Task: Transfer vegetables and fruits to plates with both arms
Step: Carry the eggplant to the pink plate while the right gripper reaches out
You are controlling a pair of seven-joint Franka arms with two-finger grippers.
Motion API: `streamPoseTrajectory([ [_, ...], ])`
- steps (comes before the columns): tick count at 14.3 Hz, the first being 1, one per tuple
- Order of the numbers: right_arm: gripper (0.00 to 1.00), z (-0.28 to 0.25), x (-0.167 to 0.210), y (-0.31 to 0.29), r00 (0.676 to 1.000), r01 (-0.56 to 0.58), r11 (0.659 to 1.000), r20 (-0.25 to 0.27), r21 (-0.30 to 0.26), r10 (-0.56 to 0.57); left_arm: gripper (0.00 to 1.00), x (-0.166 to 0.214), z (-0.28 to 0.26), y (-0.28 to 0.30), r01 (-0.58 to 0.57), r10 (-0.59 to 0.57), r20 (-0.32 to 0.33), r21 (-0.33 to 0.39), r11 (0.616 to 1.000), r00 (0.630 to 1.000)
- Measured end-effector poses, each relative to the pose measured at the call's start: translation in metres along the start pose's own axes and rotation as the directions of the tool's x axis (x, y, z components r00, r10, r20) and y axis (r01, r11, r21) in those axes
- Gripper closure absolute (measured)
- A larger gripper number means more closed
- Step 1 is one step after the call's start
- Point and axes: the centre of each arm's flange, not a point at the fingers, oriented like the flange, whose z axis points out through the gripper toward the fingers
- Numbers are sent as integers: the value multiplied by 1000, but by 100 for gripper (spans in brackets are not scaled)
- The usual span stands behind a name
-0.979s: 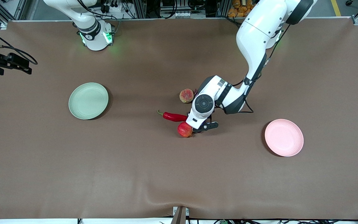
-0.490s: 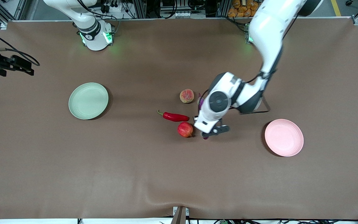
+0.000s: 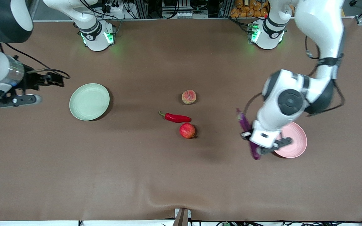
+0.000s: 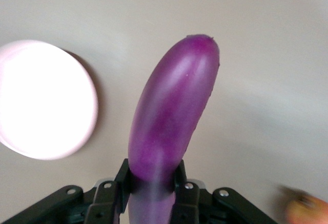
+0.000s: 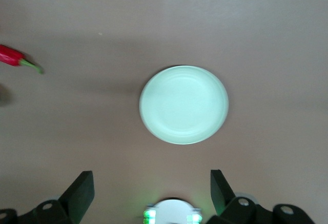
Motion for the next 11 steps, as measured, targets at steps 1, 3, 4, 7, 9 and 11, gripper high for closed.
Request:
streamPoseTrajectory([
  [1, 0, 2, 2, -6, 999, -34, 999, 3, 32, 34, 63, 13, 5, -23, -18, 18, 4, 20, 1000, 1000],
  [3, 0, 6, 6, -24, 996, -93, 992, 9, 83, 93, 63, 38, 16, -70, -63, 62, 11, 57, 996, 998],
  [4, 0, 10, 8, -38, 991, -130, 986, 22, 103, 128, 63, 49, 21, -94, -91, 90, 12, 80, 993, 996],
  [7, 0, 30, 17, -97, 971, -237, 963, 57, 127, 232, 63, 69, 51, -145, -183, 176, 56, 141, 973, 983],
  [9, 0, 49, 20, -147, 959, -283, 953, 57, 109, 279, 63, 68, 83, -148, -232, 218, 95, 183, 955, 971],
  [11, 0, 72, 18, -205, 945, -326, 940, 53, 102, 322, 63, 64, 113, -143, -290, 266, 134, 215, 933, 955],
])
